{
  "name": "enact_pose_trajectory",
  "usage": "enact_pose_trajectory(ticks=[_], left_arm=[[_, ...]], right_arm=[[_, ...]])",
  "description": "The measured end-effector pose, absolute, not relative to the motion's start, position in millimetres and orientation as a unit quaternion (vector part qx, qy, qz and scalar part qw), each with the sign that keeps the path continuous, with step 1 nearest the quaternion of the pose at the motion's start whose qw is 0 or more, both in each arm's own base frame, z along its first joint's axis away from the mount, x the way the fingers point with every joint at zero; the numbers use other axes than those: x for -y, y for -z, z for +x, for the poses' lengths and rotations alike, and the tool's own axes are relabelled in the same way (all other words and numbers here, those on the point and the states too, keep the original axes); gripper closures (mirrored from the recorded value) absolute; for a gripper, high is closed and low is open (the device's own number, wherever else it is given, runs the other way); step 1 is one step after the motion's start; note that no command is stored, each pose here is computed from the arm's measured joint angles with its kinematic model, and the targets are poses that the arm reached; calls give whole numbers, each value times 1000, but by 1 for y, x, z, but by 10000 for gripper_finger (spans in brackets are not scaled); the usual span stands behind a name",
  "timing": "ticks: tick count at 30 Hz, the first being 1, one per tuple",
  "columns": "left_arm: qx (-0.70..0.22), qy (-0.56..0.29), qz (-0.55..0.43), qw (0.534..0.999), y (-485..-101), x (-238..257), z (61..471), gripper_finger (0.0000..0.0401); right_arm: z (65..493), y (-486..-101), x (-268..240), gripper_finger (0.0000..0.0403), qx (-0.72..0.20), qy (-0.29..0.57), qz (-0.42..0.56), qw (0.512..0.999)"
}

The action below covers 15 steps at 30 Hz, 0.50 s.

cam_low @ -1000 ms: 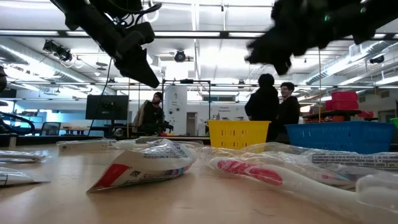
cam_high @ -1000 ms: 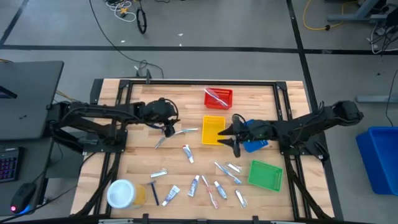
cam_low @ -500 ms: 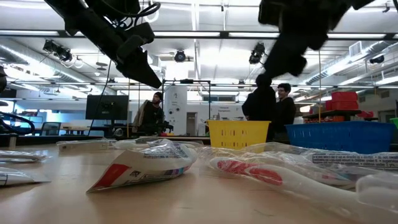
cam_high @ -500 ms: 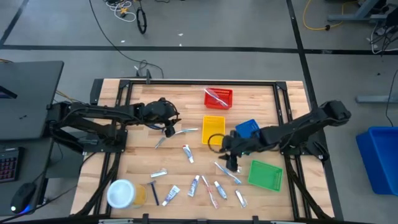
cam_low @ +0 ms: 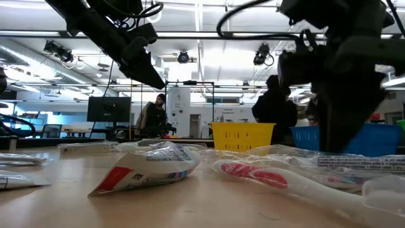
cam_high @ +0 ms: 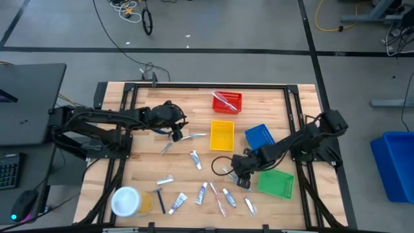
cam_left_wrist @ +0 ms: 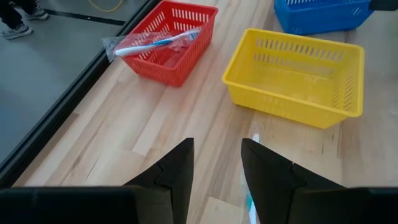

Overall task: Pick & Place Travel size toiletries
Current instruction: Put the nail cutter into the blue bin

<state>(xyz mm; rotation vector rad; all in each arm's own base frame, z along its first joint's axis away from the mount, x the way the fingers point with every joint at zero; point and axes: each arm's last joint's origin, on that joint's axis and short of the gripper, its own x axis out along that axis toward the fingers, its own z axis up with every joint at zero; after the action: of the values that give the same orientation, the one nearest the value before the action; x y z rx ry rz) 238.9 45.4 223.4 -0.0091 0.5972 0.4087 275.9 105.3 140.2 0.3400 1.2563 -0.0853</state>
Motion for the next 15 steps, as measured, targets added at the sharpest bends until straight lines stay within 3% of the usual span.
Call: enact_pose_trajectory(ticks=[8, 15], left_arm=[[-293, -200, -4, 935, -223, -45, 239, 259], [-293, -198, 1, 935, -223, -45, 239, 259]], right_arm=[[276, -132, -108, 254, -594, 29, 112, 796], [275, -131, -110, 299, -592, 37, 101, 799]])
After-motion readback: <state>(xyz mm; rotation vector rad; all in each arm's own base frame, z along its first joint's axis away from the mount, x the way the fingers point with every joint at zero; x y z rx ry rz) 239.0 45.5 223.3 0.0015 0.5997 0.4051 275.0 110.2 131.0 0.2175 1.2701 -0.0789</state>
